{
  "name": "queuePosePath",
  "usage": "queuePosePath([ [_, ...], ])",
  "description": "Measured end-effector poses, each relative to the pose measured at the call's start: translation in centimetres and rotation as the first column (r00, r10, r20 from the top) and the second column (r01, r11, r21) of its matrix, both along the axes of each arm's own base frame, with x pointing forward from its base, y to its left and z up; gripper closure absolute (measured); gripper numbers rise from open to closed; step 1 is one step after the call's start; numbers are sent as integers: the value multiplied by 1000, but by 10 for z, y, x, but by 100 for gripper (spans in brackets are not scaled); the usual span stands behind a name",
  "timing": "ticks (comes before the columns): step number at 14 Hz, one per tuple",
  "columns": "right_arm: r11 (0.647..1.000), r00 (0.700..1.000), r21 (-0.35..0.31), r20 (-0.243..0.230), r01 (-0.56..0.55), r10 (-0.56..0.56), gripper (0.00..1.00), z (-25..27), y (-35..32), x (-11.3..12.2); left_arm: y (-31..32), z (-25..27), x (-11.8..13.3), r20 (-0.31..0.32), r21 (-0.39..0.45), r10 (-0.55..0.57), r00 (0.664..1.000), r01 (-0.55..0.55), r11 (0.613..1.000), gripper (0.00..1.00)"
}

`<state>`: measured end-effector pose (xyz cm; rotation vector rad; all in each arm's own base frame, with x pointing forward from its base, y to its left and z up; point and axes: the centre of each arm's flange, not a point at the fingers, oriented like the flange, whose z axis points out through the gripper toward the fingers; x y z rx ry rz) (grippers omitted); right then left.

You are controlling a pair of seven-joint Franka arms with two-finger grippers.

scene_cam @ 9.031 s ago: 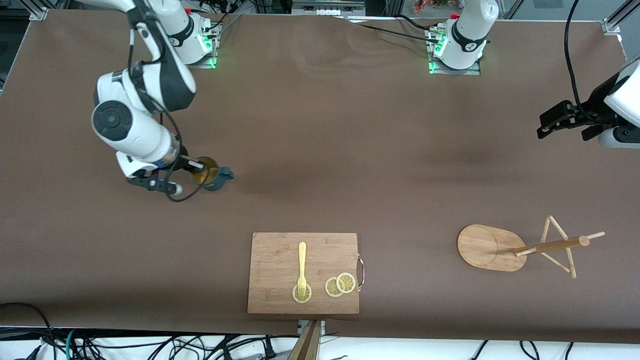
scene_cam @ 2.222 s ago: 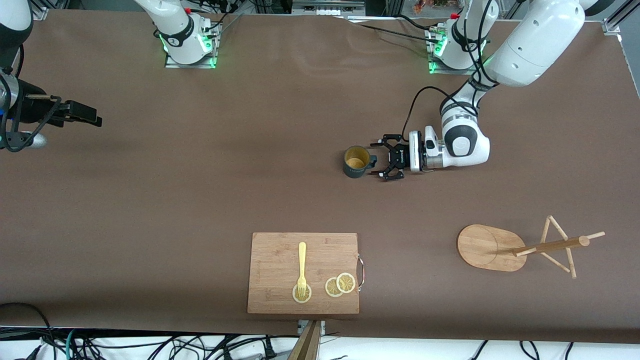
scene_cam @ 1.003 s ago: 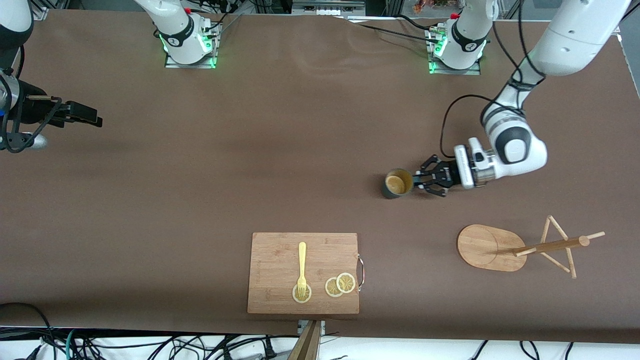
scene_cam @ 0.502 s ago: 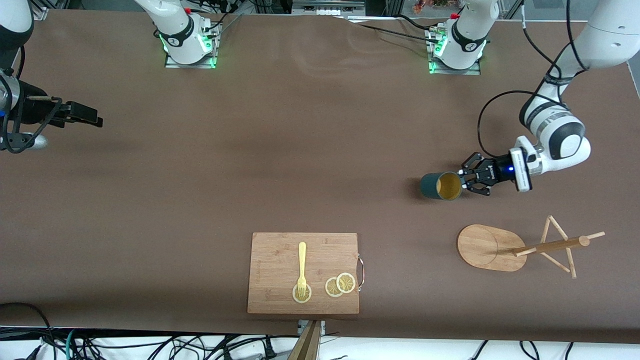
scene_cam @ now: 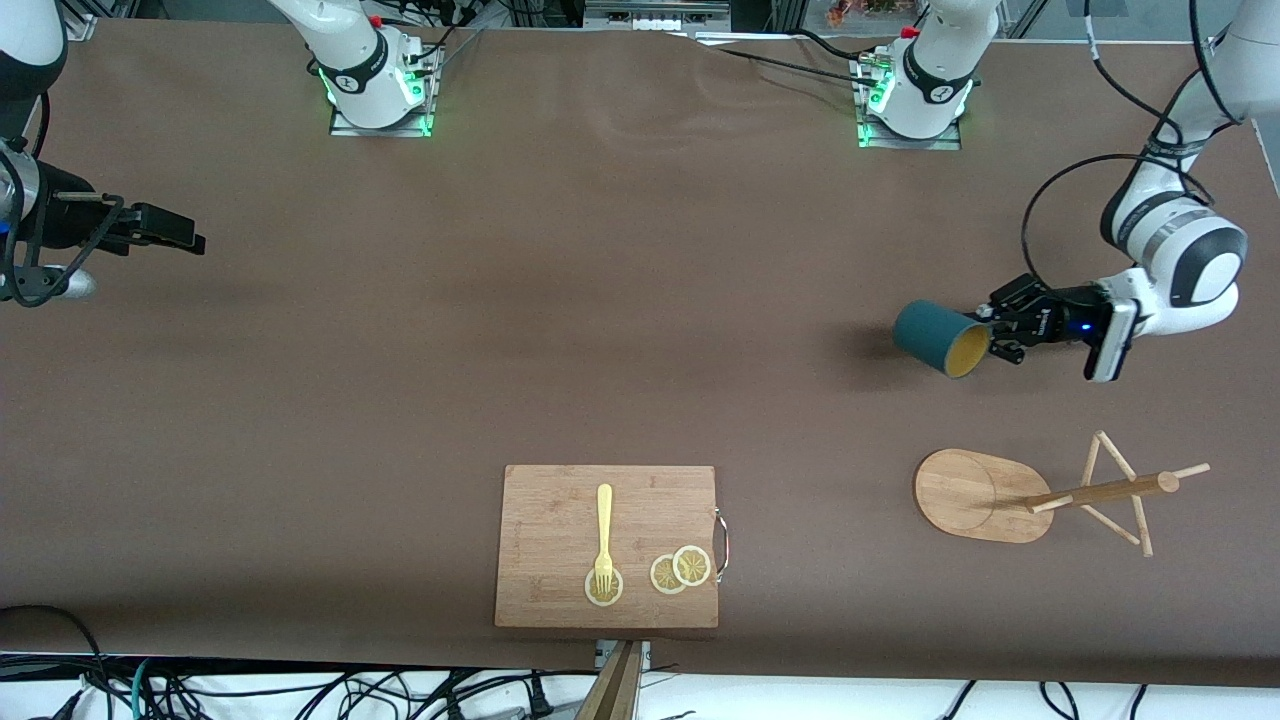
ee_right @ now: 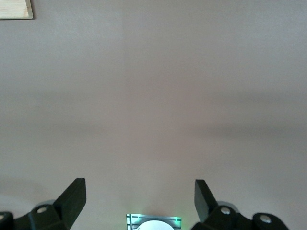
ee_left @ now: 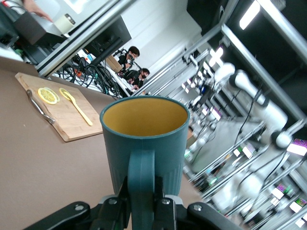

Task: Pass cup and hang on rack
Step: 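Lift the teal mug by its handle with the left gripper toward the rack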

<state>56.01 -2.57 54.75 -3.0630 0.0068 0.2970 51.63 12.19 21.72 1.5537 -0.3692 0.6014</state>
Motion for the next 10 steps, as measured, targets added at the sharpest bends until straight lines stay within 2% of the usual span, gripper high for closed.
queuePosePath([
  [2, 1000, 1000, 0, 0, 0, 0, 0, 0, 0, 0, 19, 9, -4, -139, -55, -8, 990, 0, 998, 79],
  [5, 1000, 1000, 1, -1, 0, 0, 0, 0, 0, 0, 35, 14, -8, -341, -108, -17, 940, -21, 994, 79],
  [6, 1000, 1000, 1, 0, 0, 0, 0, 0, 0, 0, 40, 16, -8, -410, -121, -22, 912, -31, 992, 79],
  [8, 1000, 1000, 2, 0, -1, 1, 0, 0, 1, 0, 53, 24, 0, -550, -142, -37, 835, -50, 989, 79],
  [10, 1000, 1000, 3, 0, -4, 4, 0, 0, 3, 0, 63, 35, 12, -643, -147, -47, 764, -63, 987, 79],
])
